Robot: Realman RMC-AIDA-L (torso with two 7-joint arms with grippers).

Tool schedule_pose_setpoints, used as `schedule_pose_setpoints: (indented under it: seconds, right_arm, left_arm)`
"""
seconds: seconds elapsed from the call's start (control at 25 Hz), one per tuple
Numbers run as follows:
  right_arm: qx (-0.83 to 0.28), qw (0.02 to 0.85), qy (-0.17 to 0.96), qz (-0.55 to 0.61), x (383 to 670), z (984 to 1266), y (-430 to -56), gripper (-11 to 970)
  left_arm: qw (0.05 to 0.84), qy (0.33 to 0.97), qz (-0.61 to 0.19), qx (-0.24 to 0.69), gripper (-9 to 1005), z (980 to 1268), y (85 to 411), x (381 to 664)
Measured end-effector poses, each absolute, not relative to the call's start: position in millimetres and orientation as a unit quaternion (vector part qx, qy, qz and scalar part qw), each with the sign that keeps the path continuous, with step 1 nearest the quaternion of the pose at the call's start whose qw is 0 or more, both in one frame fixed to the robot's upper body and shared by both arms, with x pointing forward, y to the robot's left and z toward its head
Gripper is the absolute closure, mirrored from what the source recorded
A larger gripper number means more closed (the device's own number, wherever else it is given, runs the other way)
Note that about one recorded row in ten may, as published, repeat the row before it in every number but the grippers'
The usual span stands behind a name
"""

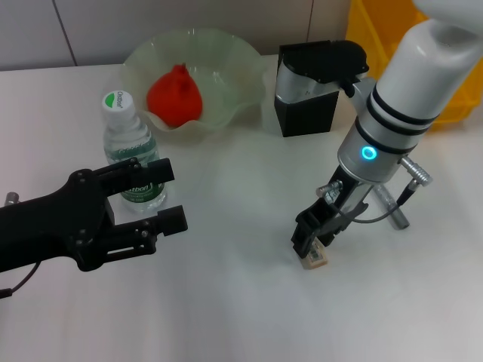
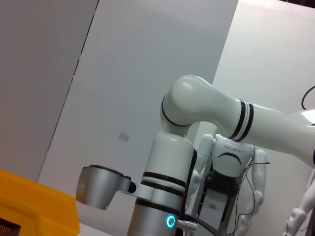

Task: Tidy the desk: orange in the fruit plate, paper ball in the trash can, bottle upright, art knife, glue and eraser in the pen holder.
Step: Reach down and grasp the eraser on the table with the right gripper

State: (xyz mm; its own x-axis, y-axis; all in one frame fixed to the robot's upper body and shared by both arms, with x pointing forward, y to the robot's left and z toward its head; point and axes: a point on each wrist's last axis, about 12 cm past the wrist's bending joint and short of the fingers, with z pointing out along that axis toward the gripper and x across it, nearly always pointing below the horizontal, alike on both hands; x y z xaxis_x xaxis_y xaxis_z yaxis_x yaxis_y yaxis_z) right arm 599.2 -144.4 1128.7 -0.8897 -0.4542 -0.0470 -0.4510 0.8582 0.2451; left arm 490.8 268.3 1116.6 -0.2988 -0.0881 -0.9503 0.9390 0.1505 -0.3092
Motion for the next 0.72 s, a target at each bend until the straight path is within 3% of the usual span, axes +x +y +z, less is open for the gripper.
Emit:
schedule_pose_setpoints:
  seconds: [0.72]
  right_arm:
    - [0.238,0.011,-0.964,-0.12,598.6,1125.1,-143.4,565]
  left_arm:
    - [0.47,0.594,-0.545,0.359,220,1116.5,267.9,491.0]
